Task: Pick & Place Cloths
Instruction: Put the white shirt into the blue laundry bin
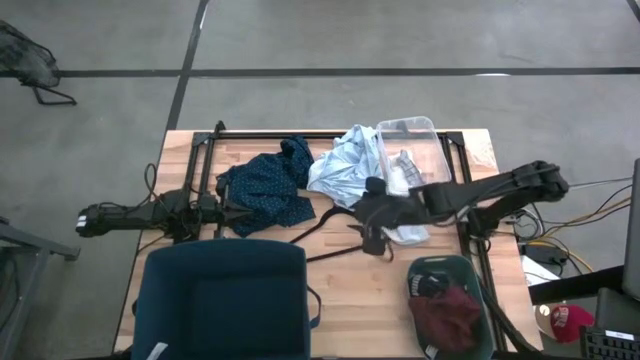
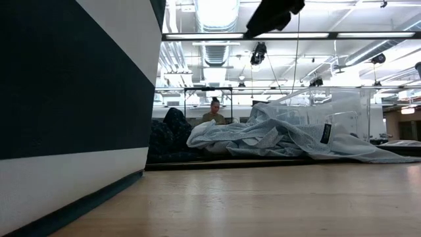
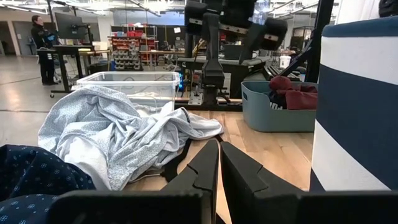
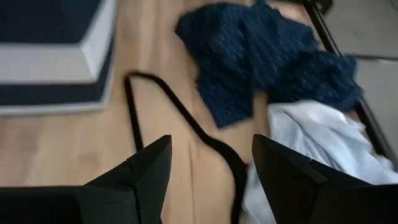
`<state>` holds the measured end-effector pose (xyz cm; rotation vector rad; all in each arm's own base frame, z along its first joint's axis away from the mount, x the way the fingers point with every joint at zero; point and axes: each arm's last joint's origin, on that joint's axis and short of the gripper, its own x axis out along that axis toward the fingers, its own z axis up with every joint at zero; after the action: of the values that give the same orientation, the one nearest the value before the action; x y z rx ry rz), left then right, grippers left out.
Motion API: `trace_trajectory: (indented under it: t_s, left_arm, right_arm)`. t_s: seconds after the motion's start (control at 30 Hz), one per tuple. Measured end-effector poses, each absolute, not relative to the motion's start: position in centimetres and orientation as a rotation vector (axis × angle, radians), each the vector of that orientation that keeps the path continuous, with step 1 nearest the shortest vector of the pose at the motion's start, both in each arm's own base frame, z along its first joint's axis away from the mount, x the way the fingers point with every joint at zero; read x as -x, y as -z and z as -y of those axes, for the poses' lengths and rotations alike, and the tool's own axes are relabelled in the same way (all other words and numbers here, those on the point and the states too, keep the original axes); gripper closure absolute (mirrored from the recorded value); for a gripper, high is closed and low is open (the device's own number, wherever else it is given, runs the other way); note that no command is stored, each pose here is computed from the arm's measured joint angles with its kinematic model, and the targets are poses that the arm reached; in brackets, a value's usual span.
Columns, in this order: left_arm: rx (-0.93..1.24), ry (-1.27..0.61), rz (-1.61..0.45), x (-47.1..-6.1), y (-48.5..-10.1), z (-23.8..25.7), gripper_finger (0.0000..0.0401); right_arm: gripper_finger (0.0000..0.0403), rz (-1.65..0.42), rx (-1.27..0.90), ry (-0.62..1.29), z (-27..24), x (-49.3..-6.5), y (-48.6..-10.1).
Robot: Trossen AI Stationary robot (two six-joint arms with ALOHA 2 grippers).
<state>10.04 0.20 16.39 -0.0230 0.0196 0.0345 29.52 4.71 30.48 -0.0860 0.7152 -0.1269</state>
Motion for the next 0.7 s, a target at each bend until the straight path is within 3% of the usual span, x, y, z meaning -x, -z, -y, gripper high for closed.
trace_trajectory:
  t_s: [0.13, 0.43, 0.7]
  left_arm:
    - [0.023, -0.034, -0.020, -10.0, -16.4, -0.2, 0.0378]
    - [0.023, -0.035, -0.019, -10.0, -16.4, -0.2, 0.0378]
    - [0.023, -0.034, -0.019, -10.0, -16.4, -0.2, 0.0378]
  right_arm:
    - [0.0184, -0.615, 0.057, 0.146, -3.3, -27.8, -30.4]
    - [0.0175, -0.609, 0.024, 0.185, -2.4, -24.0, -28.4]
    - [0.0163, -0.626, -0.006, 0.202, -2.3, -23.7, -26.7]
